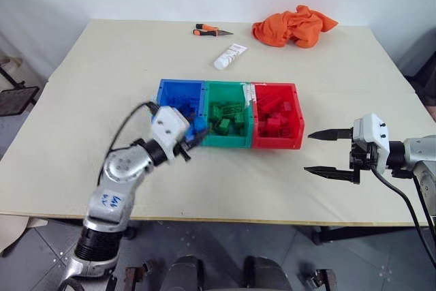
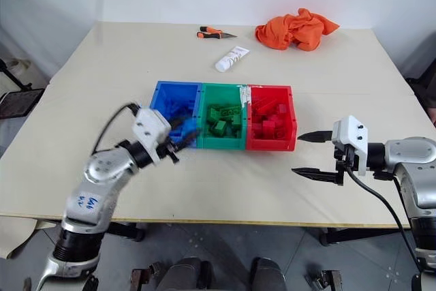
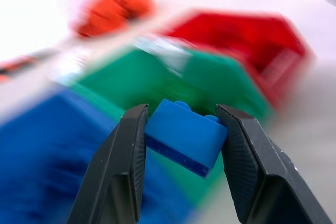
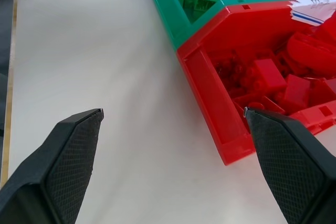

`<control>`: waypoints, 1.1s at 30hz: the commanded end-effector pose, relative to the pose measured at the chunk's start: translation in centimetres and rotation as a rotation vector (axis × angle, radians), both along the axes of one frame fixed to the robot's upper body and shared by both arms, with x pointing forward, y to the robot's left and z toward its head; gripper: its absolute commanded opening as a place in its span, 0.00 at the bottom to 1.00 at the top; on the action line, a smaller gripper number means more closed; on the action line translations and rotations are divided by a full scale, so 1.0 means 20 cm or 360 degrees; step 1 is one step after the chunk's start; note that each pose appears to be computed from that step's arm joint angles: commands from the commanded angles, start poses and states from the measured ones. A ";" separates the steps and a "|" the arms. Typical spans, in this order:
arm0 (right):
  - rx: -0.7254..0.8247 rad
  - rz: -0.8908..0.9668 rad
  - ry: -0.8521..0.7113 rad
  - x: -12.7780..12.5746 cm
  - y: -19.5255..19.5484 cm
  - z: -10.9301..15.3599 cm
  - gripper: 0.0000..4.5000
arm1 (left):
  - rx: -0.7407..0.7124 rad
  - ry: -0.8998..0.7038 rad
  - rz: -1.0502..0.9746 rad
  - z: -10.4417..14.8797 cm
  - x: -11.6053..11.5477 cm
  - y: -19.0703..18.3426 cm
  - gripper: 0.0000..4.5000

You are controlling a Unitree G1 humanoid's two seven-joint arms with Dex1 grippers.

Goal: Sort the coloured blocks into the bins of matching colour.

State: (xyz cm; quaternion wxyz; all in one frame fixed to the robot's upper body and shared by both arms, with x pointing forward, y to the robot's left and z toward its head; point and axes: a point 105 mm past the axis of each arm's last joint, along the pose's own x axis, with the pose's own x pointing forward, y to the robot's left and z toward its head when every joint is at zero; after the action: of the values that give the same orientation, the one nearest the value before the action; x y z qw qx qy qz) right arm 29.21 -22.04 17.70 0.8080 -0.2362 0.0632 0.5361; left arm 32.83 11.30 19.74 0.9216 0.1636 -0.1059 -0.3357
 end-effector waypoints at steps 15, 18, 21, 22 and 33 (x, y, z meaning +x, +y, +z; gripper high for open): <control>0.0126 -0.0075 -0.0198 0.06 0.00 0.09 1.00 | 0.0130 -0.0152 0.0196 0.11 0.24 0.16 0.99; 0.0144 -0.0093 -0.0212 0.06 0.00 0.09 1.00 | 0.0075 -0.0095 -0.0019 0.12 0.15 0.14 0.99; 0.0152 -0.0087 -0.0209 0.05 -0.01 0.08 1.00 | -0.0058 0.0071 -0.0416 0.08 -0.05 0.15 0.99; 0.0152 -0.0086 -0.0206 0.05 -0.01 0.08 1.00 | -0.0072 0.0103 -0.0468 0.07 -0.08 0.16 0.99; 0.0041 -0.0208 -0.0110 0.03 -0.22 0.02 1.00 | -0.0059 0.0481 -0.0290 -0.02 -0.23 0.69 0.99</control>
State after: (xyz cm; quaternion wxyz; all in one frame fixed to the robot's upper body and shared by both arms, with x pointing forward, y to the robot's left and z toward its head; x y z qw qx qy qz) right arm 30.04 -25.09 16.95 0.8383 -0.2254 0.0542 0.4935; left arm 28.35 23.44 18.85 0.8847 0.0865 0.0260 -0.4573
